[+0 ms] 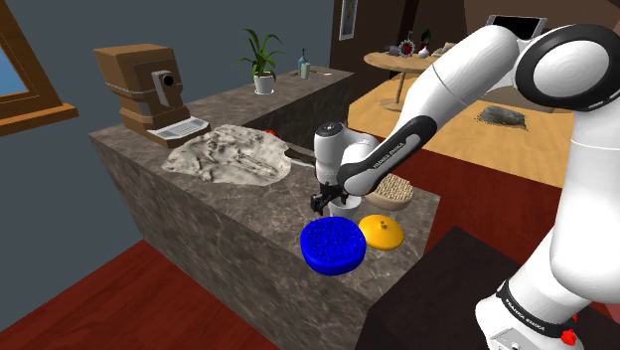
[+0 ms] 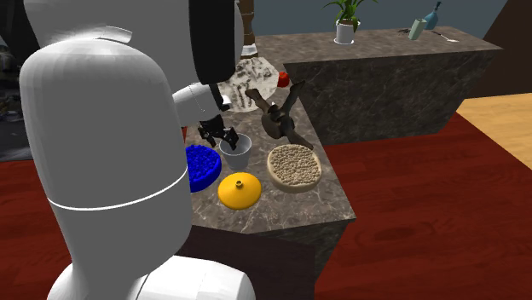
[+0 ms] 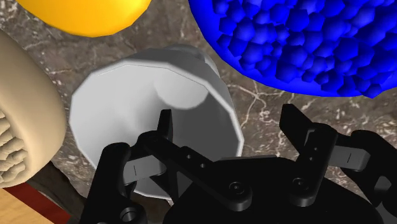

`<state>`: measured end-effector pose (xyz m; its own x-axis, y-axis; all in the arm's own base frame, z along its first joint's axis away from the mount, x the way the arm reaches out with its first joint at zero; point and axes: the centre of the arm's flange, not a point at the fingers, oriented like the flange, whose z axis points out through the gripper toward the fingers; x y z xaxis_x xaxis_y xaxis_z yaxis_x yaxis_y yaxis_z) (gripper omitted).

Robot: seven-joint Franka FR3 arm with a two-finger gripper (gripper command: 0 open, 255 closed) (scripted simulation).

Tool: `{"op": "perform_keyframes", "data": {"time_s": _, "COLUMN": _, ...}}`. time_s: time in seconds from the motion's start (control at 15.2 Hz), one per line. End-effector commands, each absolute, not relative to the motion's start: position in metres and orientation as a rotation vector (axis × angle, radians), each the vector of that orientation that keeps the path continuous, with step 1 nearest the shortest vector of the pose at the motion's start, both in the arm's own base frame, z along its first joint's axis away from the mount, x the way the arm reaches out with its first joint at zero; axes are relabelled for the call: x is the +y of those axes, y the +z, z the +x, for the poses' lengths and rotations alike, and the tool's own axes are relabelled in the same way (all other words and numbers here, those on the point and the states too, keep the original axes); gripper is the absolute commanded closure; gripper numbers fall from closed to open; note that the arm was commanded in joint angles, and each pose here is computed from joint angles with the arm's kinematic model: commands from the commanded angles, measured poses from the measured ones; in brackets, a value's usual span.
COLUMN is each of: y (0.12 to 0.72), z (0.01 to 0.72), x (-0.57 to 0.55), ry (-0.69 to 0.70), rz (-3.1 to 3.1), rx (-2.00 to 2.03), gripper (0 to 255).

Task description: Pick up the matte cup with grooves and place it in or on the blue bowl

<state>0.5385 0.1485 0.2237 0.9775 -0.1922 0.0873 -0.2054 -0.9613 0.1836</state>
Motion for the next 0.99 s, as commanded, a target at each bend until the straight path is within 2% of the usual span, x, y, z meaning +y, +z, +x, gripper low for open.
{"op": "perform_keyframes", "data": {"time_s": 0.0, "y": 0.2235, "z": 0.5385, "x": 0.1484, "ry": 0.102, "rz": 2.932, "rx": -0.297, "gripper": 0}}
{"op": "perform_keyframes", "data": {"time_s": 0.2, "y": 0.2235, "z": 0.5385, "x": 0.1485, "ry": 0.102, "rz": 2.932, "rx": -0.297, "gripper": 0}}
{"op": "perform_keyframes", "data": {"time_s": 0.26, "y": 0.2235, "z": 0.5385, "x": 0.1485, "ry": 0.102, "rz": 2.932, "rx": -0.297, "gripper": 255}}
{"op": "perform_keyframes", "data": {"time_s": 0.92, "y": 0.2288, "z": 0.5384, "x": 0.1484, "ry": 0.102, "rz": 2.932, "rx": -0.297, "gripper": 255}}
